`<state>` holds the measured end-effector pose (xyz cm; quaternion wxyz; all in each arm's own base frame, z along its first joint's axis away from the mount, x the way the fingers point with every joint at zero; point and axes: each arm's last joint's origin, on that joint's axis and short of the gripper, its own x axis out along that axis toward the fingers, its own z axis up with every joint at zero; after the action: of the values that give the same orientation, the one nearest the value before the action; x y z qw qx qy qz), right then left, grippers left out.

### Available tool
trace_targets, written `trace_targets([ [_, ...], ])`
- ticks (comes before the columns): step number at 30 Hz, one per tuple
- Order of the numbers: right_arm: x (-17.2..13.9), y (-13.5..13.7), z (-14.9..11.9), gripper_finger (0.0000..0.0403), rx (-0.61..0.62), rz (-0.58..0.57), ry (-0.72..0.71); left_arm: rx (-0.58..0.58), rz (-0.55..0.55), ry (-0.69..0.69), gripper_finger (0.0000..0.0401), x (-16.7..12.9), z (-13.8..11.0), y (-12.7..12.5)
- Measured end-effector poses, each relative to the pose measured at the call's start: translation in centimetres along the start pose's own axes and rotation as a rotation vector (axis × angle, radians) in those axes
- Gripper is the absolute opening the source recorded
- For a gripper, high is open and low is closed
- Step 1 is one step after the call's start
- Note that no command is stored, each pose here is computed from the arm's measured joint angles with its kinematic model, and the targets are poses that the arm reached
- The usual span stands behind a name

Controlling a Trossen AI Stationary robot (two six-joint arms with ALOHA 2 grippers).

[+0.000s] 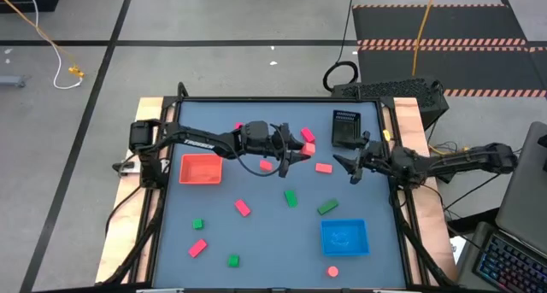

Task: Sort & place blocks by color
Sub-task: Put the orange block into the black bin

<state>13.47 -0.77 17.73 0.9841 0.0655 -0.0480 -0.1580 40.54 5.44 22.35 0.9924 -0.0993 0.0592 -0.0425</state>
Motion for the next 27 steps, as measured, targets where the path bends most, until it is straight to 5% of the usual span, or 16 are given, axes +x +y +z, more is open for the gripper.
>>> trace_targets([
  [16,7.0,1.8,2.3,0.0265,0.018,0.106,0.035,0.070,-0.031,0.015,0.0143,0.4,-0.7,-1.0],
  [27,7.7,2.0,2.3,0.0265,0.016,0.110,0.049,0.067,-0.025,0.024,0.0143,0.4,-0.8,-1.0],
])
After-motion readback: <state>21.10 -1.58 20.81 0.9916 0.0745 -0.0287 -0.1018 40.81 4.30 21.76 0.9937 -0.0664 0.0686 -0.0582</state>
